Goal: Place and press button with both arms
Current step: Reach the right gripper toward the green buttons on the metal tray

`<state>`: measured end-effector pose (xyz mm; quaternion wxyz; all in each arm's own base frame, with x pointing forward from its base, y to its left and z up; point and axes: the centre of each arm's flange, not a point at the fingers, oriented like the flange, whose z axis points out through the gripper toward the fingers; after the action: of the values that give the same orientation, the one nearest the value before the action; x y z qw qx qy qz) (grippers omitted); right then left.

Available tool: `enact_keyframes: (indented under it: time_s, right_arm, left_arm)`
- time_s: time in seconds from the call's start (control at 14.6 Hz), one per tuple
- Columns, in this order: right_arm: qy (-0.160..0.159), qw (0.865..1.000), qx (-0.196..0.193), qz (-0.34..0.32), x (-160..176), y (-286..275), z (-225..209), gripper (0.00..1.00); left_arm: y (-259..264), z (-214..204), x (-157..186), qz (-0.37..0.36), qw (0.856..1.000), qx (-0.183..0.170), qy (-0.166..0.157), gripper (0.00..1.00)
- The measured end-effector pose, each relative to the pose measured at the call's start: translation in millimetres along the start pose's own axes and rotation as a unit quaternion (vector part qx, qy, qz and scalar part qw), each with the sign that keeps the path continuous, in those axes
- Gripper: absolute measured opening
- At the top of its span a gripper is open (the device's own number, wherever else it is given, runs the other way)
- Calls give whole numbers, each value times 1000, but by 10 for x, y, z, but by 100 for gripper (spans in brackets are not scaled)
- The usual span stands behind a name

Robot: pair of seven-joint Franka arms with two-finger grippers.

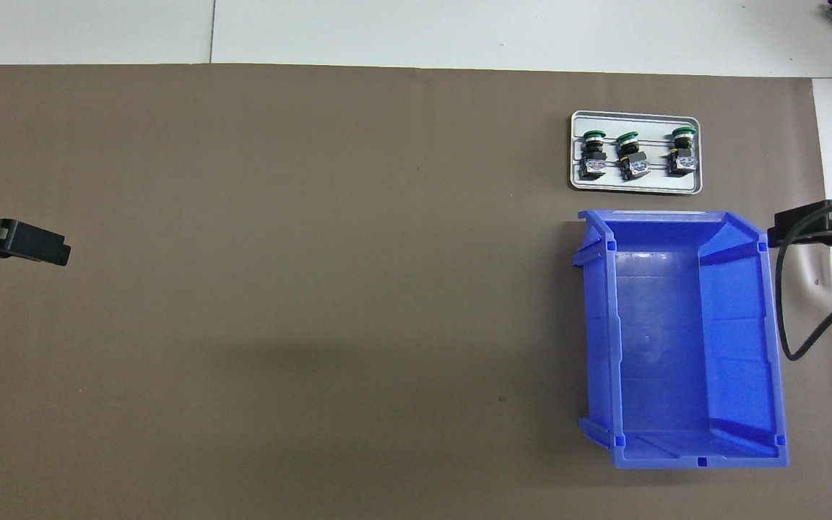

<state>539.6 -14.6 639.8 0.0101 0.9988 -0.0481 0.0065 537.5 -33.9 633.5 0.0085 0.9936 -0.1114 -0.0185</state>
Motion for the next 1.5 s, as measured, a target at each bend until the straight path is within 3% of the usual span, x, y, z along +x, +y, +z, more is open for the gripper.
enact_keyframes:
  time_s: [0.75, 1.03, 1.23, 1.5]
  right_arm:
    - [7, 1000, 1, 5, -39, 69, -76, 100]
    - [22, 1000, 7, -12, 19, 43, -59, 100]
    - [41, 999, 7, -14, 266, 7, 167, 100]
    - [65, 997, 28, -13, 916, -135, 934, 97]
  left_arm:
    - [0, 0, 0, 0, 1000, 0, 0, 100]
    - [0, 0, 0, 0, 1000, 0, 0, 100]
    - [0, 0, 0, 0, 1000, 0, 0, 100]
    - [0, 0, 0, 0, 1000, 0, 0, 100]
